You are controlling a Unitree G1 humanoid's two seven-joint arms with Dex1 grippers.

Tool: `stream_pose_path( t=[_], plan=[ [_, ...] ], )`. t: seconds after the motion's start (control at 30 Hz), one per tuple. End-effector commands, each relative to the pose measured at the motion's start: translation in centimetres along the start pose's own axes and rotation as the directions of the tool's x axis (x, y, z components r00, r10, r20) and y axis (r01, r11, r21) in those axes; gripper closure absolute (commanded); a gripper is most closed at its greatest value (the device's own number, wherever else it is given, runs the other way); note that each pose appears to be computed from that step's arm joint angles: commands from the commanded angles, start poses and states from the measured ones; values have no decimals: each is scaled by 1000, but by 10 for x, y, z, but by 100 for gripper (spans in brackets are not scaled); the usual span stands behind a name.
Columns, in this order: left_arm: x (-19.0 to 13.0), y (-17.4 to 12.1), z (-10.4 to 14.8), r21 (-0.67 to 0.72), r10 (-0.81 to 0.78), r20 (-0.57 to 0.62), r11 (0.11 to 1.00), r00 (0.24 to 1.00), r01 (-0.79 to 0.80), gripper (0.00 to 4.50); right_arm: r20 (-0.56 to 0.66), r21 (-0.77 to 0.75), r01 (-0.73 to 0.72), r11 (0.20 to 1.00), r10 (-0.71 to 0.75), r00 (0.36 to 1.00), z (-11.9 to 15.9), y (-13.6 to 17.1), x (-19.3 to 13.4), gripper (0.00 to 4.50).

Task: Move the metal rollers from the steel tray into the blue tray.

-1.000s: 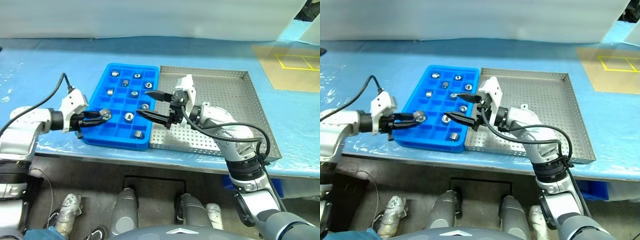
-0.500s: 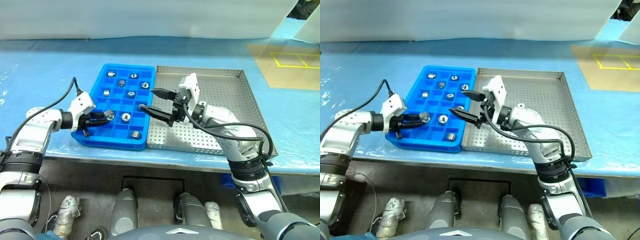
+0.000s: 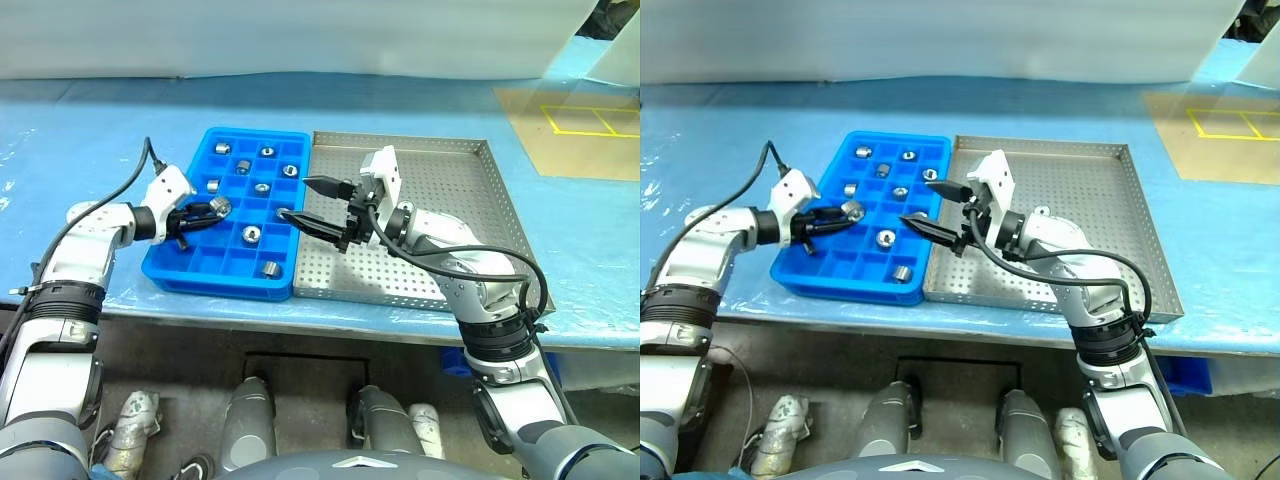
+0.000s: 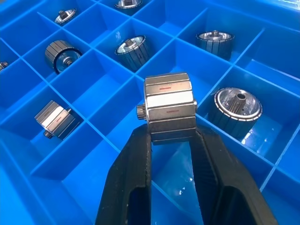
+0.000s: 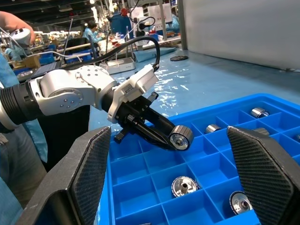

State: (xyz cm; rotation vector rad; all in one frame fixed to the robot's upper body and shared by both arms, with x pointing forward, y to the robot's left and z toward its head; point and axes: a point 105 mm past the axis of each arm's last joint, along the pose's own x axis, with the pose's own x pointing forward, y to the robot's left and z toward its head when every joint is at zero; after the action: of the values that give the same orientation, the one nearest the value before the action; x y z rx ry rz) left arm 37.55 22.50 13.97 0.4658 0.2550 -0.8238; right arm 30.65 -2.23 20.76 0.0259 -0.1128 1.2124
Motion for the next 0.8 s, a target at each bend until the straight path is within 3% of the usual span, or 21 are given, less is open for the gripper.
stream_pose_path(
  t=[0.03,0.8],
  plan=[
    [-2,10,3,5,51,10,999,999,-51,369,39,-37,-6,999,7,999,11,3,-3,41],
    [22,15,5,17,107,16,994,994,-108,369,24,-36,12,999,-11,1000,8,3,-6,41]
  ],
)
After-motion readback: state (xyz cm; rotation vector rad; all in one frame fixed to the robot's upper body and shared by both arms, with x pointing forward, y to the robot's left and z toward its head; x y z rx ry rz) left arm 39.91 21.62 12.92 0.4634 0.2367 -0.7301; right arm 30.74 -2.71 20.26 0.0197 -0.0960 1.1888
